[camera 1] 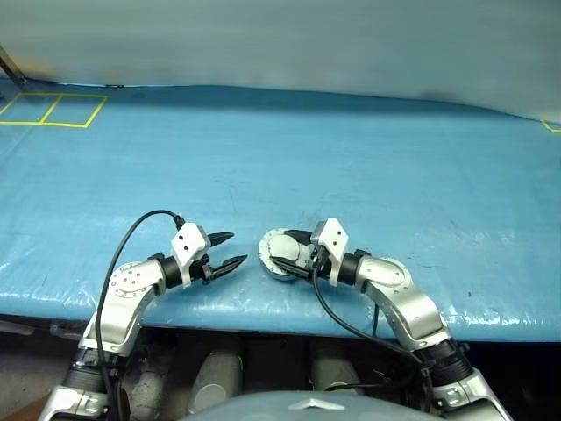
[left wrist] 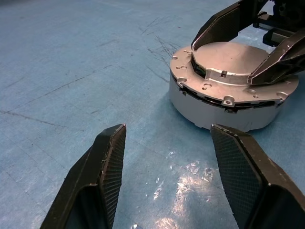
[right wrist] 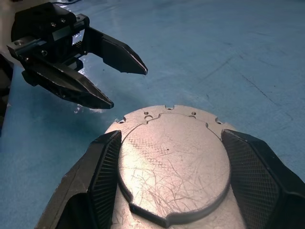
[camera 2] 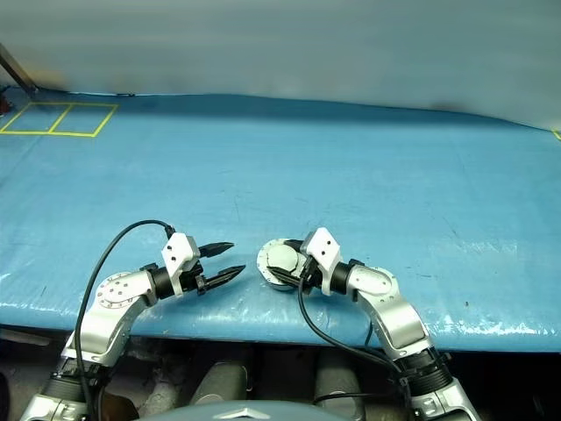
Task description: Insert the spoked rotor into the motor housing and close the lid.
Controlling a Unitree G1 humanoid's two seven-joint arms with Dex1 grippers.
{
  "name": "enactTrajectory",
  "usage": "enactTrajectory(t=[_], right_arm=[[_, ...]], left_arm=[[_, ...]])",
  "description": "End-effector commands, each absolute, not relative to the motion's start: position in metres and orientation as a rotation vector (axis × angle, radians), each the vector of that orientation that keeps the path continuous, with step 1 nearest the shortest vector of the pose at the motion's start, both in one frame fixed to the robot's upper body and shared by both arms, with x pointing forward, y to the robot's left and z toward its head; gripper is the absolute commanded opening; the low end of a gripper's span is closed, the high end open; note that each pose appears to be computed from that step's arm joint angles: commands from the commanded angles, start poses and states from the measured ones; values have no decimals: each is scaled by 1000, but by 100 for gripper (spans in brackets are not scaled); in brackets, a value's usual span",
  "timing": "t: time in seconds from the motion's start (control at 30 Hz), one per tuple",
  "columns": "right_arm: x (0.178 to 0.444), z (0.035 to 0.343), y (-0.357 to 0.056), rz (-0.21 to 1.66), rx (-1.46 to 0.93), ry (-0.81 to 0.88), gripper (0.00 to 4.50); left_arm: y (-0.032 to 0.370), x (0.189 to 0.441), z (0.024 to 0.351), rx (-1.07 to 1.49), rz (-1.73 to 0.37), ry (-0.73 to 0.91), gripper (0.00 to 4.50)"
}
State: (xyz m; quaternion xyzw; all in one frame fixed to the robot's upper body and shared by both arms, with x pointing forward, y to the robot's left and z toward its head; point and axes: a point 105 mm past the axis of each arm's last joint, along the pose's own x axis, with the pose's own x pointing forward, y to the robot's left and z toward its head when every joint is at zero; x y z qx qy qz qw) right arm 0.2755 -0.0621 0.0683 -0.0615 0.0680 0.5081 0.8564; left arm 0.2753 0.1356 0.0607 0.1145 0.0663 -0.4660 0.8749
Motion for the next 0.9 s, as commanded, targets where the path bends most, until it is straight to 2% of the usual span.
enactTrajectory(t=[0.03,0.7,0.9], right_arm=[[275,79,-63,1092,-159,109,302],[277,56,-62,1052,-254,171,302],[280,36,-71,1010,-362,256,302]], left_arm=[[134,277,69,259,-980,103,300],[133,276,69,257,-983,102,300],[130,277,70,246,-989,95,300]])
